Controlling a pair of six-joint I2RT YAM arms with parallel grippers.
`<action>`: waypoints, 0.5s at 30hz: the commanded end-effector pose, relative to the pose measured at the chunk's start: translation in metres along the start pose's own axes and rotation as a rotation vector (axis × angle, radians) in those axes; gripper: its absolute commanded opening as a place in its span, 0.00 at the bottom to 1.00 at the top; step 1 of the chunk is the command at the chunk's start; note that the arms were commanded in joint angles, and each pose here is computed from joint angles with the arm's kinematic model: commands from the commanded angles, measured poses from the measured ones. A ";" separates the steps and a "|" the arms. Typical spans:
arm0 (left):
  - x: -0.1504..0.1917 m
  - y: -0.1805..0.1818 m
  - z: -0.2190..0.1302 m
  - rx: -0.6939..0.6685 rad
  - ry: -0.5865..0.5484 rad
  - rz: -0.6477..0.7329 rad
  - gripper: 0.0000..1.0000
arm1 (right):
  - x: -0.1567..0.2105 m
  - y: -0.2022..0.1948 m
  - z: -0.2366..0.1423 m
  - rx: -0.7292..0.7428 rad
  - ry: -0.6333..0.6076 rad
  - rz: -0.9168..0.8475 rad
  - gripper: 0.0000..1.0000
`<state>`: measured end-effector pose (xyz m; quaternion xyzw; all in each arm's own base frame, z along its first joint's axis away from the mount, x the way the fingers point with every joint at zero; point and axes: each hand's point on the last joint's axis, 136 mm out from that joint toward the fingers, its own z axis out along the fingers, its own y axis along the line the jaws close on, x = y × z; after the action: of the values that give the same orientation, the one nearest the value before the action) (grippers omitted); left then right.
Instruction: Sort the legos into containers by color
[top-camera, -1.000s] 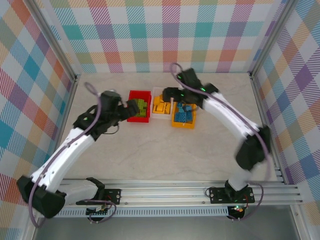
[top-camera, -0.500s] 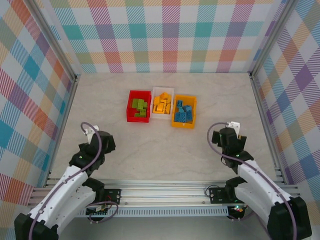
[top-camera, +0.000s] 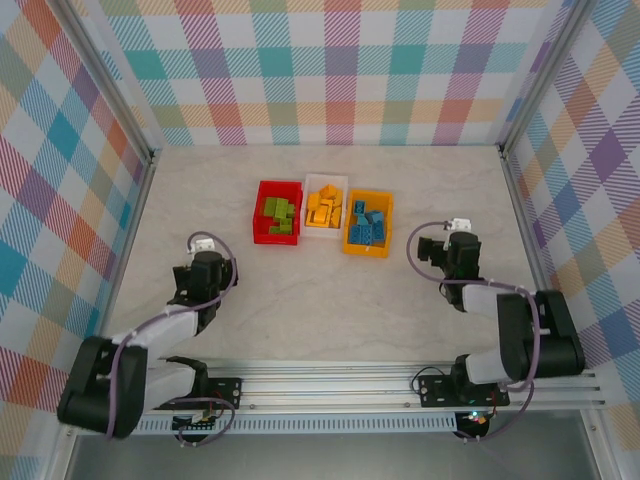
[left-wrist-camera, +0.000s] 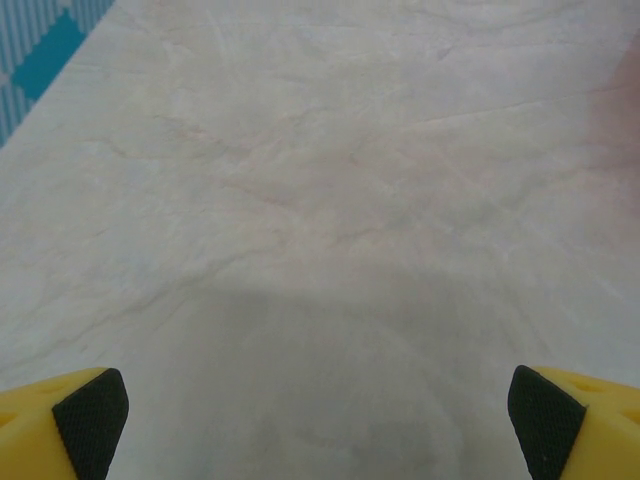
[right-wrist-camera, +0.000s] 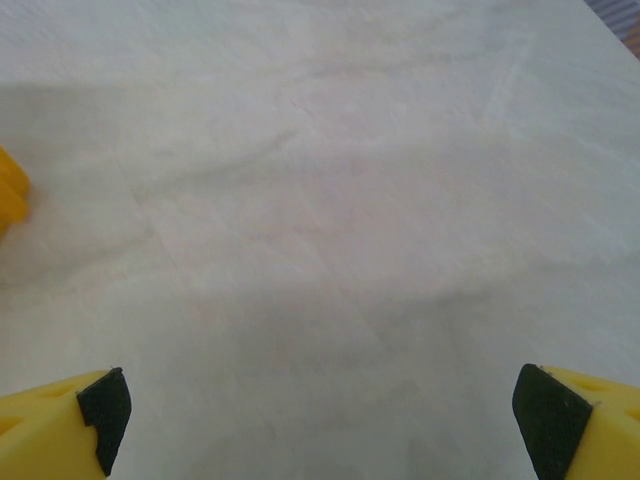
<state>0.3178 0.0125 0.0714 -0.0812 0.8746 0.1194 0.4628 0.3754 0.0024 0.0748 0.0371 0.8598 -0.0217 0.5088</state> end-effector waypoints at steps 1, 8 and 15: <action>-0.057 -0.020 0.012 0.117 -0.181 -0.076 1.00 | -0.025 0.017 0.009 -0.150 -0.132 0.000 1.00; -0.053 -0.026 0.051 0.145 -0.230 -0.102 1.00 | -0.023 0.016 0.010 -0.155 -0.108 0.006 1.00; -0.050 -0.023 0.053 0.141 -0.185 -0.113 1.00 | -0.023 0.015 0.010 -0.153 -0.108 0.006 1.00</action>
<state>0.3832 0.0077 0.0608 -0.0817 0.8501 0.0535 0.5176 0.3901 0.0128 0.0772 0.0119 0.8443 0.0373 0.5344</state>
